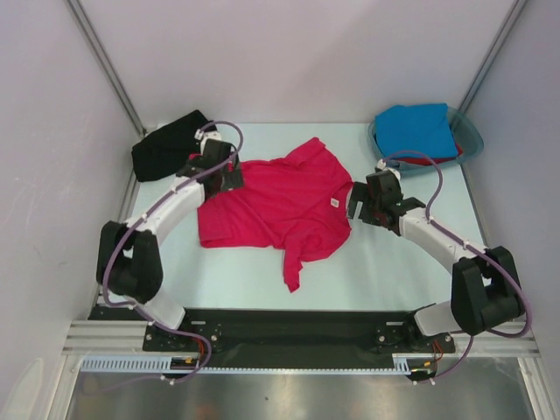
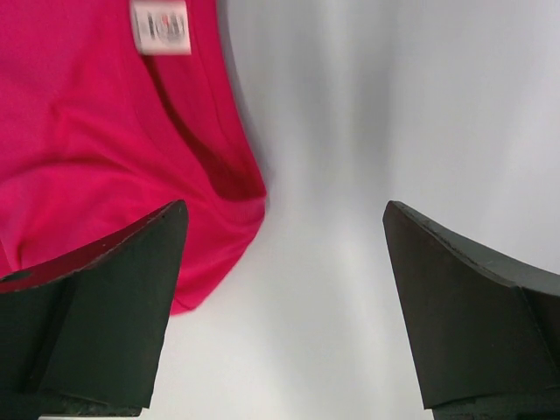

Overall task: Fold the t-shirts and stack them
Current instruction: Flatten the tshirt out

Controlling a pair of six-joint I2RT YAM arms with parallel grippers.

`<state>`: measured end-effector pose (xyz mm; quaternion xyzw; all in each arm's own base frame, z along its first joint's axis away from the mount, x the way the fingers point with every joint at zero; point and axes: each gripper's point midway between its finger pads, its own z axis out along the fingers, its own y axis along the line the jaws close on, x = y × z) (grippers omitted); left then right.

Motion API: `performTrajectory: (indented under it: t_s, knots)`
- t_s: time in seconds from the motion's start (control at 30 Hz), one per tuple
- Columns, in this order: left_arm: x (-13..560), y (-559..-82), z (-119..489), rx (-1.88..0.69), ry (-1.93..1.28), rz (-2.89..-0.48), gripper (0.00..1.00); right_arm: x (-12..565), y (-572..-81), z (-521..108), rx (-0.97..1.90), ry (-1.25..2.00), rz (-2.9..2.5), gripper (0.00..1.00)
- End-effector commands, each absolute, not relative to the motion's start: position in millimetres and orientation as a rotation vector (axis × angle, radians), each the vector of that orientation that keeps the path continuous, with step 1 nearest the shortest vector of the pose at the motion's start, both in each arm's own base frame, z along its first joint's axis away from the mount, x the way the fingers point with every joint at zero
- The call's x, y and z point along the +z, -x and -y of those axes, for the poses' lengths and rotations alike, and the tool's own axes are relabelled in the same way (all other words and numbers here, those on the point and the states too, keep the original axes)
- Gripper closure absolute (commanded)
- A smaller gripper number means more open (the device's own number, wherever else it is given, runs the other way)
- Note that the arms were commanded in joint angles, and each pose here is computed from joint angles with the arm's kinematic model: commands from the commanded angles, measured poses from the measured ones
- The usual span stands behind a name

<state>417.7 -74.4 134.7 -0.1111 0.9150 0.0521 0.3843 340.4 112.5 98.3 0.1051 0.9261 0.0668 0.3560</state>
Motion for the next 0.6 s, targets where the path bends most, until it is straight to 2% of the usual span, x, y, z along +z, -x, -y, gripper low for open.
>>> performTrajectory:
  t_s: [0.0,0.17,0.3,0.57]
  knots:
    - [123,-391,83,0.029,0.398,-2.316,0.0,91,-330,-142,0.38,-0.315,-2.432,0.02]
    - [101,-349,79,0.045,0.42,-2.353,0.0,81,-320,-152,0.46,-0.313,-2.462,0.03]
    - [85,-331,70,0.174,0.398,-2.416,0.0,82,-321,-157,0.486,-0.305,-2.461,0.04]
    - [64,-336,59,0.493,0.284,-2.489,0.0,89,-322,-156,0.472,-0.28,-2.447,0.04]
